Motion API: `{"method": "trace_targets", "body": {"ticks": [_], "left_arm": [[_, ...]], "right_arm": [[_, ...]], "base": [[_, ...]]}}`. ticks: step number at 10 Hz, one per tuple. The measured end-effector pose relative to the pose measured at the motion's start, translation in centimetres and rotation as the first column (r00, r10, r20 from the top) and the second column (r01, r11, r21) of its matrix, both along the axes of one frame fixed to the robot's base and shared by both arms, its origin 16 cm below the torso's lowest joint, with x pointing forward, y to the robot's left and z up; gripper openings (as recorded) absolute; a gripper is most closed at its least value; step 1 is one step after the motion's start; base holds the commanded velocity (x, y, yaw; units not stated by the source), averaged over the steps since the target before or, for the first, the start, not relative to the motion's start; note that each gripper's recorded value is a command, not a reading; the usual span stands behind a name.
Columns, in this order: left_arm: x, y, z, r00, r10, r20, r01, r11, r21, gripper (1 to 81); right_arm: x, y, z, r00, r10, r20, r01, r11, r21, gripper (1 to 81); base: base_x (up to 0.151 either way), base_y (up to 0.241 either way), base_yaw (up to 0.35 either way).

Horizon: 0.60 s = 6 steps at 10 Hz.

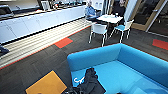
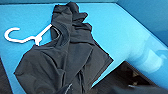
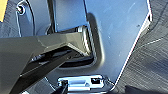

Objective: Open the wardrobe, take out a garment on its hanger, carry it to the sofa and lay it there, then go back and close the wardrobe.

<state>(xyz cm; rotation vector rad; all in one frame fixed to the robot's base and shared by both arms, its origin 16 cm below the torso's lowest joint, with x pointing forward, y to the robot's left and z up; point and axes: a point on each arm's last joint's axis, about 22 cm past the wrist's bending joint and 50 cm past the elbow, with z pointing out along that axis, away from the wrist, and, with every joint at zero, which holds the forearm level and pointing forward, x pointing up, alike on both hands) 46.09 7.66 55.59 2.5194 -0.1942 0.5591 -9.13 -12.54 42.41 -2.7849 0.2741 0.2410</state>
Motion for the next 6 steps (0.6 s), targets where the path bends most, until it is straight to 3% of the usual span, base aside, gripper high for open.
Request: {"method": "trace_targets", "body": {"ticks": [2, 6], "left_arm": [[-5.0, 0.8, -0.6, 1.000, -0.027, -0.010, 0.027, 1.000, 0.016, 81.1], [-13.4, 5.9, -2.4, 0.998, -0.064, -0.018, 0.065, 0.992, 0.107, 81.1]], "right_arm": [[2.0, 0.0, -0.2, 0.999, 0.002, 0.051, -0.002, 1.0000, 0.001, 81.1], [5.6, 0.1, -0.3, 0.989, 0.006, 0.149, -0.006, 1.0000, 0.002, 81.1]], "base": [[0.000, 0.000, 0.000], [0.000, 0.000, 0.000]]}}
